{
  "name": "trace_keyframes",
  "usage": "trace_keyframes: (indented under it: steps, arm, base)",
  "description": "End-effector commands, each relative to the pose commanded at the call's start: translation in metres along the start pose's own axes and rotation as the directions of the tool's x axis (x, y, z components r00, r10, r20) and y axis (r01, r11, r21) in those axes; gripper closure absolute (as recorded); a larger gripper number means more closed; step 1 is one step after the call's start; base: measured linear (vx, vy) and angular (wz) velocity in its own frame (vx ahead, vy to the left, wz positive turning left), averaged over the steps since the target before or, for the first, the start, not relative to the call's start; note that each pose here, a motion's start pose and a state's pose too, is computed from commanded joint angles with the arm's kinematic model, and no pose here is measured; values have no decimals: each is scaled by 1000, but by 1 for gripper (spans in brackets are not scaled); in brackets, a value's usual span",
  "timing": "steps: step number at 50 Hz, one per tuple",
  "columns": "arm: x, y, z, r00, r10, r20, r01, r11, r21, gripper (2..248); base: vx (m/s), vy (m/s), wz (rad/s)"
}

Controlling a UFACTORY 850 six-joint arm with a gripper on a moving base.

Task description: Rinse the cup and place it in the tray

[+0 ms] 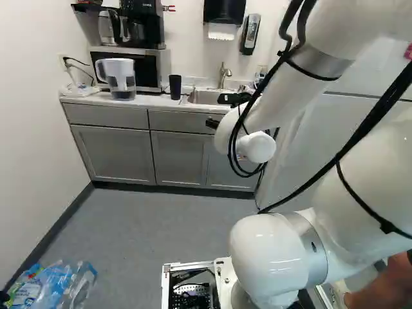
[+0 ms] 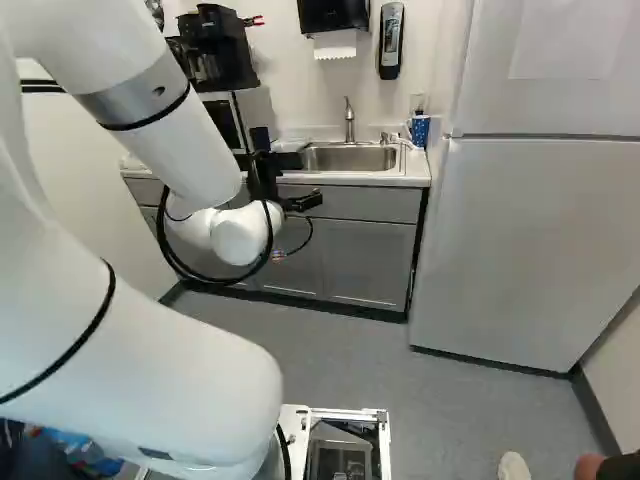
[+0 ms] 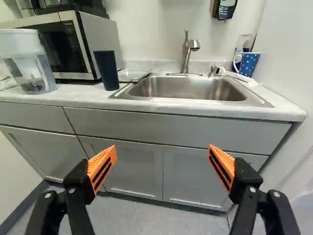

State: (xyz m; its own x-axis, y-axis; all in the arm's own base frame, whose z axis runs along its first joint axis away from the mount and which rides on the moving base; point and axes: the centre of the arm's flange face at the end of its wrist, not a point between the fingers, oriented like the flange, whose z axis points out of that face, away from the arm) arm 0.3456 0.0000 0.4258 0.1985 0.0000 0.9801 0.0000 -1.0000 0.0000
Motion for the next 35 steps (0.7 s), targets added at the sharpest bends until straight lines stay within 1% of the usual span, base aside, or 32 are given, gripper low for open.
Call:
trace_keyframes:
  steps: [22, 35]
  arm:
    - [27, 0, 16, 999, 0, -51, 0, 1000, 0, 3]
    - [42, 0, 25, 998, 0, -68, 0, 1000, 0, 3]
  base:
    - [0, 0, 0]
    - [0, 0, 0]
